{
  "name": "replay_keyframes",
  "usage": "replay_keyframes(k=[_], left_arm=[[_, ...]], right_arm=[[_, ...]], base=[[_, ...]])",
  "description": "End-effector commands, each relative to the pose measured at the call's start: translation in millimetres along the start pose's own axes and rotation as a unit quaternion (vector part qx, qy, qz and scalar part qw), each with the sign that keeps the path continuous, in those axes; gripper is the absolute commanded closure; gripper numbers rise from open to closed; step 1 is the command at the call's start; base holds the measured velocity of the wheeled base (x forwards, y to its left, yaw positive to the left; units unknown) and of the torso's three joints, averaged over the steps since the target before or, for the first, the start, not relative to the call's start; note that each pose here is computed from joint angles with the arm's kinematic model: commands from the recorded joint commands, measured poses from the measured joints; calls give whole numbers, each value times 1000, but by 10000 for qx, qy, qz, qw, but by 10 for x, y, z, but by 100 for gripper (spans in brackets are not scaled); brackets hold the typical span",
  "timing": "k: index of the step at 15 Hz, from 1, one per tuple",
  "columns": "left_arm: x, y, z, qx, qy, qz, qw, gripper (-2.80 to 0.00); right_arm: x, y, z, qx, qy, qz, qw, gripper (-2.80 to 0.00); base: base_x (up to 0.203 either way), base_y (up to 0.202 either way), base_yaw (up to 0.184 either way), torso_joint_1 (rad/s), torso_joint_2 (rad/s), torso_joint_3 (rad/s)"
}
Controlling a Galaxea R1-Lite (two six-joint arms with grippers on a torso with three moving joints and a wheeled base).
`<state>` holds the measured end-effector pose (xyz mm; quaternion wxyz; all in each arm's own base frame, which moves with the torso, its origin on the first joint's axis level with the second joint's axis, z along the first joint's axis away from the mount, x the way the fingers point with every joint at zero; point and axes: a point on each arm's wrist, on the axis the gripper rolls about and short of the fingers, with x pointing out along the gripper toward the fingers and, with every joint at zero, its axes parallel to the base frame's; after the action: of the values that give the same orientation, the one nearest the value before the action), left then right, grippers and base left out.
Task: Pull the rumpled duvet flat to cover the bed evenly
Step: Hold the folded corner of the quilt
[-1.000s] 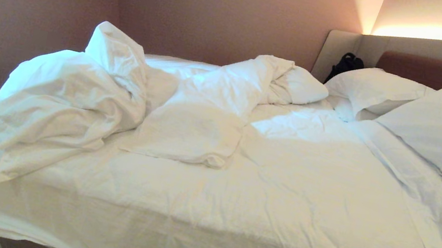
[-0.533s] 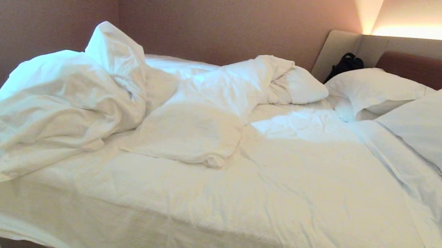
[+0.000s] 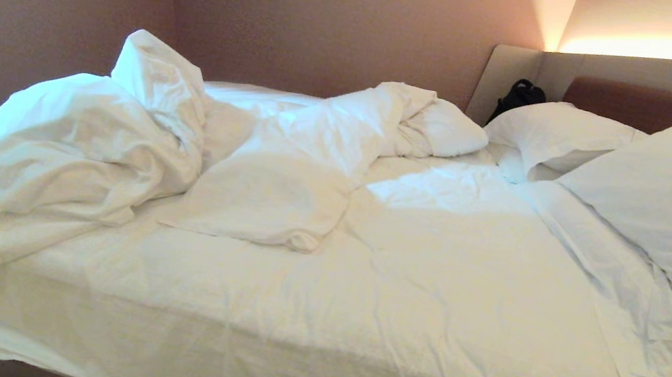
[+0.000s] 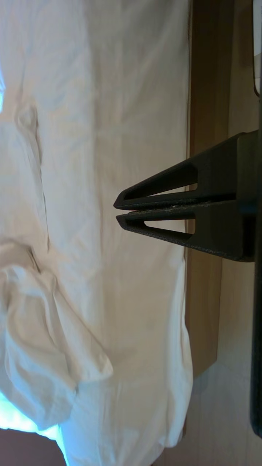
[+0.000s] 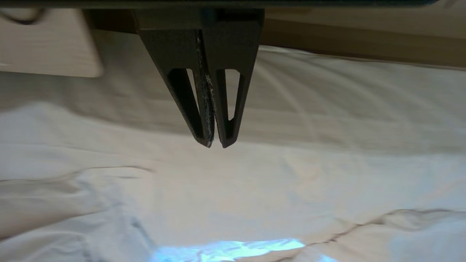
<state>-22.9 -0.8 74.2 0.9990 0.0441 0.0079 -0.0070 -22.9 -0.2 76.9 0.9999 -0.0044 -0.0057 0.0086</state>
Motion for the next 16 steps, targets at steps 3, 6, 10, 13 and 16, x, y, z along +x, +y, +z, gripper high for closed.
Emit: replay_keyframes(k=[3, 6, 10, 13, 16], left_arm=[[1, 0, 0, -13, 2, 3, 10000, 0], [1, 0, 0, -21, 3, 13, 10000, 0], [1, 0, 2, -20, -6, -2, 10000, 0], [1, 0, 2, -17, -6, -5, 10000, 0], [1, -1, 2, 3, -8, -26, 10000, 0]], right_arm=[[-1, 0, 1, -1, -5, 6, 10000, 0], [-1, 0, 1, -1, -5, 6, 10000, 0], [0, 0, -2, -1, 0, 6, 10000, 0], [-1, 0, 1, -1, -5, 6, 10000, 0], [-1, 0, 1, -1, -5, 6, 10000, 0]], base=[[0, -125, -1, 1, 4, 3], [0, 0, 0, 0, 0, 0], [0, 0, 0, 0, 0, 0], [0, 0, 0, 0, 0, 0], [0, 0, 0, 0, 0, 0]])
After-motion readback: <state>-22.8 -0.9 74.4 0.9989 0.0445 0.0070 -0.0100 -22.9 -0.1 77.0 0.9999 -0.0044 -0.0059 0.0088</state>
